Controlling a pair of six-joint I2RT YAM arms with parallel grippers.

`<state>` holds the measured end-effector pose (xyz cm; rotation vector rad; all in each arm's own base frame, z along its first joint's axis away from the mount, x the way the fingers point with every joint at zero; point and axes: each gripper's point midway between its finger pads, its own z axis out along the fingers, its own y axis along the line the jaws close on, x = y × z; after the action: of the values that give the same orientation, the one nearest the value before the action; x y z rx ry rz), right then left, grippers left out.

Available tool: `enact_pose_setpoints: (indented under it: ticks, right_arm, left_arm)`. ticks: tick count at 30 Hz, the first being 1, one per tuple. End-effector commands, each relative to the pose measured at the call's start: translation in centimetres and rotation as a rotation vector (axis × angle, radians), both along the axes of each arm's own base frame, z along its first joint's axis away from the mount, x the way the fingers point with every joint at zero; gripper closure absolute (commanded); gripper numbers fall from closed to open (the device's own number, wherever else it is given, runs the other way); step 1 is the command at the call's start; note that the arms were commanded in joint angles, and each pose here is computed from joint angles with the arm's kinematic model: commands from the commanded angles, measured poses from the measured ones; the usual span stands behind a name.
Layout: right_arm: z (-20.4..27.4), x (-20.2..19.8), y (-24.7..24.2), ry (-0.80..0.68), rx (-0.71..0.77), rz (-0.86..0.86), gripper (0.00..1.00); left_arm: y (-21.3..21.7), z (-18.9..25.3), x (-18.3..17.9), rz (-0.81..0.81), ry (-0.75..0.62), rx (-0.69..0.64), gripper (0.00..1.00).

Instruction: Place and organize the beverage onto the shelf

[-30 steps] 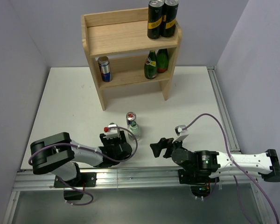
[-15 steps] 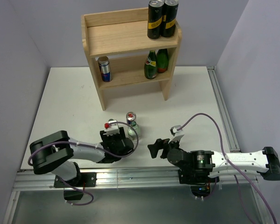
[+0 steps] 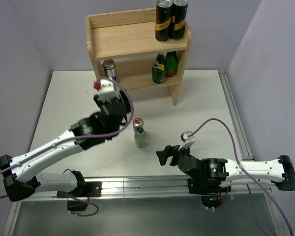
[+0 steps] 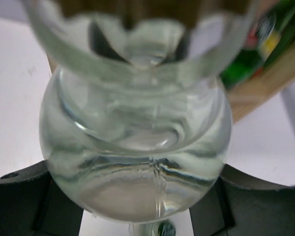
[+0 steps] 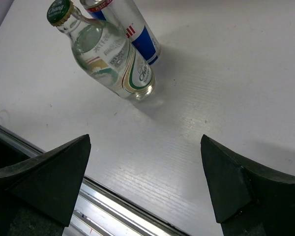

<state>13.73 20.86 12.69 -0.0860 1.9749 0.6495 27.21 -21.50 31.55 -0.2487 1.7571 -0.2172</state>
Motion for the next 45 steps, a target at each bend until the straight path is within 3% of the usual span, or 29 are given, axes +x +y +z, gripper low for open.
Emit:
enact_pose_setpoints:
  ticks: [1,2,3,6,13,26,42,45]
  right_arm:
    - [2.7,0.6,0.1,-0.039,0.058,-0.03,0.0]
    - [2.9,0.5,0.0,-0.041,0.066,-0.03,0.0]
    - [2.8,0.6,-0.1,-0.04,0.064,-0.033,0.0]
    - [2.6,0.6,-0.4,-0.038,0.075,-0.041,0.0]
    - [2.4,0.5,-0.6,-0.029,0.096,-0.048,0.0]
    - [2.0,0.5,-1.5,-0.024,0.106,-0.062,0.0]
    - [1.4,0.6,-1.8,-0.024,0.081,-0.074,0.0]
    - [1.4,0.6,-1.7,-0.023,0.072,-0.075,0.0]
  left_arm:
    - [2.3,12.4,2.0,-0.035,-0.193,-0.022,1.0]
    - [2.8,13.1,3.5,-0.005,-0.195,0.044,1.0]
    - [3.4,16.8,3.6,-0.001,-0.251,0.012,1.0]
    - [3.6,21.5,5.1,0.001,-0.312,0.044,1.0]
    - [4.5,27.5,7.6,0.023,-0.399,0.044,1.0]
    - [5.4,26.4,14.8,0.093,-0.393,0.09,1.0]
    - [9.2,22.7,18.9,0.208,-0.318,0.096,0.99]
    - [9.9,22.0,19.0,0.234,-0.309,0.105,0.95]
